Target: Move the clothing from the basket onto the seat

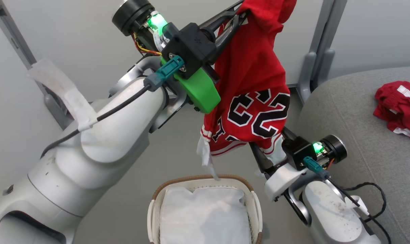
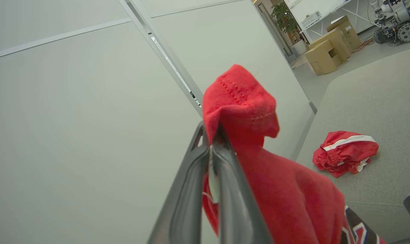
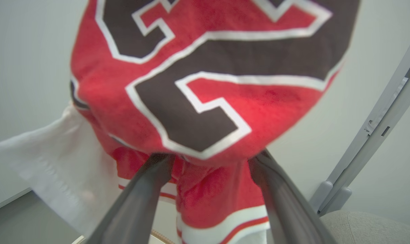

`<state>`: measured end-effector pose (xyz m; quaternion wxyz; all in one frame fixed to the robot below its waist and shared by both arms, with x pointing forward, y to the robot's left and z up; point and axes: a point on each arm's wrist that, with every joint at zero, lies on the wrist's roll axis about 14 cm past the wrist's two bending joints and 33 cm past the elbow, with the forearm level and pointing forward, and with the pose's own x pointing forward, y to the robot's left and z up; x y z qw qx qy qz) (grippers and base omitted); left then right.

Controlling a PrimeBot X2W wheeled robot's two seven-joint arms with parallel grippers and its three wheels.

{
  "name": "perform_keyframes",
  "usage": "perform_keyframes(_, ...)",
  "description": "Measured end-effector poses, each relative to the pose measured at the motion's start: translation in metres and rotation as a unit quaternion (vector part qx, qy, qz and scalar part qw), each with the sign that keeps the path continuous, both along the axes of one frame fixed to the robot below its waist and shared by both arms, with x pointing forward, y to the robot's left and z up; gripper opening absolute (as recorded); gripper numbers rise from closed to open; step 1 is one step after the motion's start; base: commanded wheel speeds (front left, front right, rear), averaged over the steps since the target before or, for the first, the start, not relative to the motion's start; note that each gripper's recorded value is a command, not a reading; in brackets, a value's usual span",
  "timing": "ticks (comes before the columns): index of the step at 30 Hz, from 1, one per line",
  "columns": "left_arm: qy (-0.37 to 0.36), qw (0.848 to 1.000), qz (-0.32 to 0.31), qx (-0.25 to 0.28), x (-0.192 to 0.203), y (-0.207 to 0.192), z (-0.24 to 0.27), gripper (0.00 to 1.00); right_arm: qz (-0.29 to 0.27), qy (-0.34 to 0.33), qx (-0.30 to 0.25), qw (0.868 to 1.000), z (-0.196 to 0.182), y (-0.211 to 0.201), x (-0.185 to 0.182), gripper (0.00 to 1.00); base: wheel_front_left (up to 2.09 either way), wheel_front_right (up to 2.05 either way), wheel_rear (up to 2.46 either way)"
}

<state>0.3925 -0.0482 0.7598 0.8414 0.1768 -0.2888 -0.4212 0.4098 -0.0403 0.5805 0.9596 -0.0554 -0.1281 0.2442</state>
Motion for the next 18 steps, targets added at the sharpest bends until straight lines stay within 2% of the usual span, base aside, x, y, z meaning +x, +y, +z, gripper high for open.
perform_keyframes(1, 0.0, 1.0, 0.0, 0.0, -0.001, 0.0, 0.0, 0.0, 0.003, 0.001, -0.003, 1.0, 0.0, 0.002, 0.002, 0.99, 0.0, 0.0, 0.0)
perform_keyframes(2, 0.0, 1.0, 0.001, 0.0, -0.002, 0.001, 0.0, 0.0, 0.006, 0.003, -0.007, 1.0, -0.002, 0.005, 0.003, 0.54, 0.0, 0.0, 0.0)
perform_keyframes(3, 0.0, 1.0, 0.001, 0.0, -0.002, 0.002, 0.0, 0.0, 0.01, 0.006, -0.01, 1.0, -0.004, 0.008, 0.003, 0.28, 0.0, 0.0, 0.0)
perform_keyframes(5, 0.002, 1.0, 0.006, -0.001, -0.001, 0.006, 0.0, 0.0, 0.017, 0.013, -0.012, 1.0, -0.007, 0.013, 0.003, 0.0, 0.0, 0.0, 0.0)
perform_keyframes(13, 0.047, 0.997, 0.055, -0.009, 0.021, 0.036, -0.027, 0.0, 0.025, 0.008, 0.003, 1.0, 0.0, 0.017, 0.002, 0.0, 0.0, 0.0, 0.0)
perform_keyframes(18, 0.103, 0.99, 0.082, -0.046, 0.035, 0.058, -0.056, 0.0, 0.023, -0.007, 0.016, 1.0, 0.012, 0.014, 0.0, 0.0, 0.0, 0.0, 0.0)
